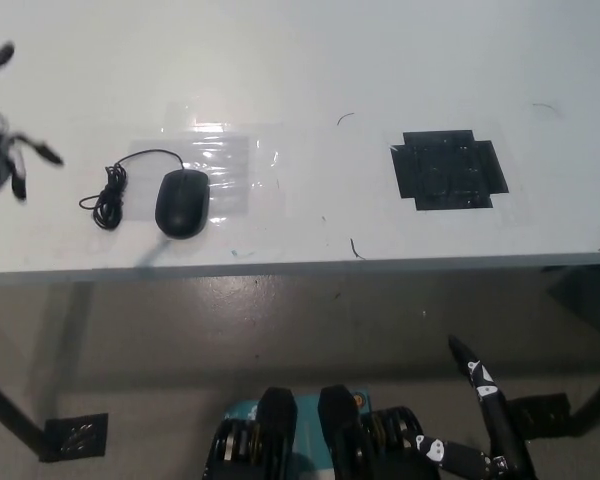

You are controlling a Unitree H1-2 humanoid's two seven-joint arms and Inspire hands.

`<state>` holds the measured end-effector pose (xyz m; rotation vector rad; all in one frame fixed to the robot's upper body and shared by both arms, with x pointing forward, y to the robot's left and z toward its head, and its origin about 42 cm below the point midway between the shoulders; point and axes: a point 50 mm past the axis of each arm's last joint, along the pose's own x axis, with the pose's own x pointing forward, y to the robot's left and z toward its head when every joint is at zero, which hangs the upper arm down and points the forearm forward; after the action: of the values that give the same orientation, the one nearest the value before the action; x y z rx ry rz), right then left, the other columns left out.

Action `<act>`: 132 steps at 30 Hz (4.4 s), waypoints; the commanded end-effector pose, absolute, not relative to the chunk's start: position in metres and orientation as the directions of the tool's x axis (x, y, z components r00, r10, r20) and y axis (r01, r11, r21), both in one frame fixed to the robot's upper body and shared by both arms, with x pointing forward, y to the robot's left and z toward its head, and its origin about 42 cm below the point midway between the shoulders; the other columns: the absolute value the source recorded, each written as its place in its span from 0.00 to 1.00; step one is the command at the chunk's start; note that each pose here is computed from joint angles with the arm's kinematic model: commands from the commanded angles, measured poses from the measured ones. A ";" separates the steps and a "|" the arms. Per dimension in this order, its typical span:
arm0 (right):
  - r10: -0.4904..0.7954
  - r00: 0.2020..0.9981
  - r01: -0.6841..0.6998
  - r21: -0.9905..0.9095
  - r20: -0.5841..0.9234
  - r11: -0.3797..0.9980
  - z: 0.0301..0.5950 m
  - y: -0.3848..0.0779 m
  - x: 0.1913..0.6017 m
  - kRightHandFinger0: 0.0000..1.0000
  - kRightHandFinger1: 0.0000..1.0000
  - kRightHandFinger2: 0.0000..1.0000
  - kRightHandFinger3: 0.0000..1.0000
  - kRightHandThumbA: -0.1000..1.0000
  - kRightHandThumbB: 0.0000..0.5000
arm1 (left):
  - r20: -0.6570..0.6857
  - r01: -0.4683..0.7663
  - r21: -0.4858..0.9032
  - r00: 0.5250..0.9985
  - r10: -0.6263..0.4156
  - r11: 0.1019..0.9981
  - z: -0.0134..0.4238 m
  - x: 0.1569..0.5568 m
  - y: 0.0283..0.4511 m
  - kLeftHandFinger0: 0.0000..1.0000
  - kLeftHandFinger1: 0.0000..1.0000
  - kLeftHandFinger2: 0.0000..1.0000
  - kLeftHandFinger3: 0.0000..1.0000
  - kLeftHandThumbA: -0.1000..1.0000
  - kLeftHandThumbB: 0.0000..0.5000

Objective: The robot uses left hand to click on the left button of the black mouse, which is placed on the left area of the table

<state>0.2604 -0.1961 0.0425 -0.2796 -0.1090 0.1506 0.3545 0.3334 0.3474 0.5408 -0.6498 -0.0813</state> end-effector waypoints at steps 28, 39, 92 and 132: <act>0.139 0.975 -0.087 -0.279 0.174 0.956 0.068 -0.209 0.279 1.00 1.00 1.00 1.00 1.00 0.12 | -0.596 0.653 0.568 0.746 -0.297 0.501 0.477 0.550 0.320 0.00 0.16 0.50 1.00 1.00 0.81; 0.143 0.975 -0.093 -0.278 0.168 0.956 0.070 -0.211 0.283 1.00 1.00 1.00 1.00 1.00 0.15 | -0.672 0.693 0.537 0.696 -0.253 0.481 0.463 0.564 0.314 0.00 0.02 0.40 1.00 1.00 0.98; 0.144 0.978 -0.097 -0.277 0.153 0.956 0.074 -0.214 0.289 0.86 1.00 1.00 1.00 0.97 0.20 | -0.785 0.772 0.518 0.600 -0.155 0.369 0.374 0.584 0.266 0.04 0.26 0.62 1.00 1.00 0.97; 0.135 0.985 -0.099 -0.286 0.109 0.953 0.057 -0.221 0.272 0.84 0.99 1.00 1.00 0.96 0.16 | 0.189 0.451 0.750 0.554 -0.811 0.483 0.586 0.365 0.311 0.00 0.00 0.13 1.00 1.00 0.82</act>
<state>0.2750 -0.2168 0.0544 -0.2991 -0.0993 0.1347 0.5373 0.2642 0.4687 0.8538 0.1130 -0.7405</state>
